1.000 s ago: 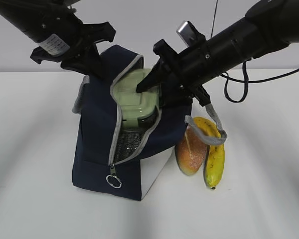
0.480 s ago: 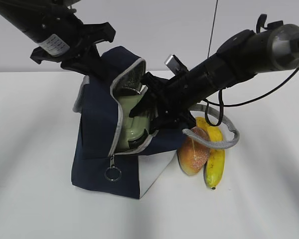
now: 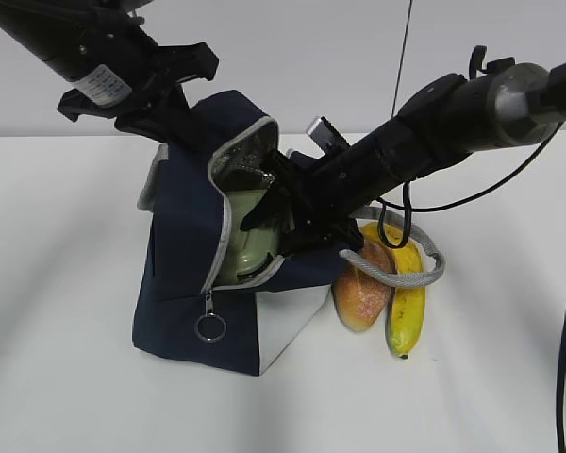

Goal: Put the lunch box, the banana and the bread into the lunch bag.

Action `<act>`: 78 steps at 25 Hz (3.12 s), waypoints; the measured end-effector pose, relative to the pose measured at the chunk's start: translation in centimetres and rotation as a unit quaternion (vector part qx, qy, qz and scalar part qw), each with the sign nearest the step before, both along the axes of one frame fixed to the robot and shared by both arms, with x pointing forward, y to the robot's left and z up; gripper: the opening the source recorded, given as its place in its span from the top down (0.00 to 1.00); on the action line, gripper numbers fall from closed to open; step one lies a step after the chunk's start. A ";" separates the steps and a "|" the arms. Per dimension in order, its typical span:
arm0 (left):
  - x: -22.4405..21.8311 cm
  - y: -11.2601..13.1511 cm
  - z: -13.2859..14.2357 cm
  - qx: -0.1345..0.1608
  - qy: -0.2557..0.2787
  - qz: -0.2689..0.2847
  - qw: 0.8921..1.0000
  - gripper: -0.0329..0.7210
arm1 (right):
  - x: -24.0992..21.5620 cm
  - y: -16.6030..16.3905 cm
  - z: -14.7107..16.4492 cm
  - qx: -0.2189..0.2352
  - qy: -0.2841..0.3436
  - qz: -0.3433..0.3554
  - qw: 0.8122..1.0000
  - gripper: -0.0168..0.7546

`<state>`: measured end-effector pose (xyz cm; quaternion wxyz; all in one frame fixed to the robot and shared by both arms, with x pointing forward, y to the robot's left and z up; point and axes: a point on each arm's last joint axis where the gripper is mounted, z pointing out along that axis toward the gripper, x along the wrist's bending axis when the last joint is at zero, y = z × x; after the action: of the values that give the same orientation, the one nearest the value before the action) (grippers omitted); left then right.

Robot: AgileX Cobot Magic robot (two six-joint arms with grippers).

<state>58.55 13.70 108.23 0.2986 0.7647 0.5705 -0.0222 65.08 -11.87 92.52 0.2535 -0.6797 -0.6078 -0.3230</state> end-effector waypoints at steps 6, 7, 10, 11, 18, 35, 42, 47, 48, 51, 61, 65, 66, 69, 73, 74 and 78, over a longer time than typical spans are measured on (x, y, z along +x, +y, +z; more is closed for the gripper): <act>0.0 0.0 0.0 0.000 0.000 0.000 1.000 0.96 | 0.0 0.1 0.0 0.002 0.002 0.002 1.000 0.41; 0.0 0.0 0.0 0.001 0.000 0.000 1.000 0.96 | -0.1 0.1 0.0 0.003 0.003 0.005 1.000 0.41; 0.0 0.0 0.0 0.001 0.001 -0.001 1.000 0.96 | -0.4 0.2 0.1 0.008 0.004 0.023 1.000 0.43; 0.0 0.0 0.0 0.001 0.001 -0.001 1.000 0.96 | -0.5 0.3 0.1 0.010 0.004 0.032 0.999 0.44; -0.1 0.0 0.0 0.002 0.003 -0.002 1.000 0.96 | -2.0 -0.4 5.9 -0.016 -0.079 0.093 0.992 0.47; 0.0 0.9 -0.4 0.066 -0.010 -0.015 0.998 0.96 | -10.3 -7.3 13.6 -0.292 -0.148 0.083 0.941 0.47; 0.2 1.4 -0.5 0.082 -0.012 -0.007 0.997 0.96 | -10.8 -8.4 10.9 -0.336 -0.124 0.050 0.932 0.47; 0.4 2.1 -0.7 0.109 -0.014 0.010 0.994 0.96 | -10.0 -8.5 10.1 -0.350 -0.135 0.048 0.926 0.47; 0.5 2.3 -0.7 0.116 -0.015 0.012 0.993 0.96 | -9.8 -8.5 9.6 -0.354 -0.131 0.051 0.924 0.47; 0.5 2.4 -0.6 0.125 -0.018 0.014 0.992 0.96 | -9.2 -8.4 8.2 -0.363 -0.118 0.059 0.923 0.47; 0.5 2.9 -0.7 0.146 -0.015 0.027 0.989 0.96 | -7.0 -8.1 5.0 -0.373 -0.136 0.048 0.916 0.47; 0.5 2.9 -0.7 0.146 -0.013 0.028 0.989 0.96 | -6.4 -8.2 3.7 -0.390 -0.128 0.052 0.910 0.47; 0.5 2.9 -0.7 0.146 -0.013 0.028 0.989 0.96 | -6.1 -8.1 3.4 -0.391 -0.127 0.053 0.910 0.46; 0.5 2.9 -0.7 0.147 -0.012 0.027 0.989 0.96 | -5.3 -8.0 2.6 -0.396 -0.122 0.057 0.908 0.44; 0.5 2.9 -0.7 0.147 -0.012 0.027 0.989 0.96 | -4.2 -7.7 1.7 -0.398 -0.119 0.059 0.908 0.44; 0.5 2.9 -0.7 0.147 -0.012 0.027 0.989 0.96 | -4.0 -7.6 1.2 -0.399 -0.114 0.060 0.908 0.44; 0.4 2.9 -0.7 0.148 -0.011 0.027 0.989 0.96 | -3.2 -7.4 -0.2 -0.402 -0.095 0.064 0.908 0.43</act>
<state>59.00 16.60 107.49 0.1889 0.7851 0.5846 0.0785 61.93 -19.25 92.36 -0.0801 -0.6502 -0.7493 -0.0970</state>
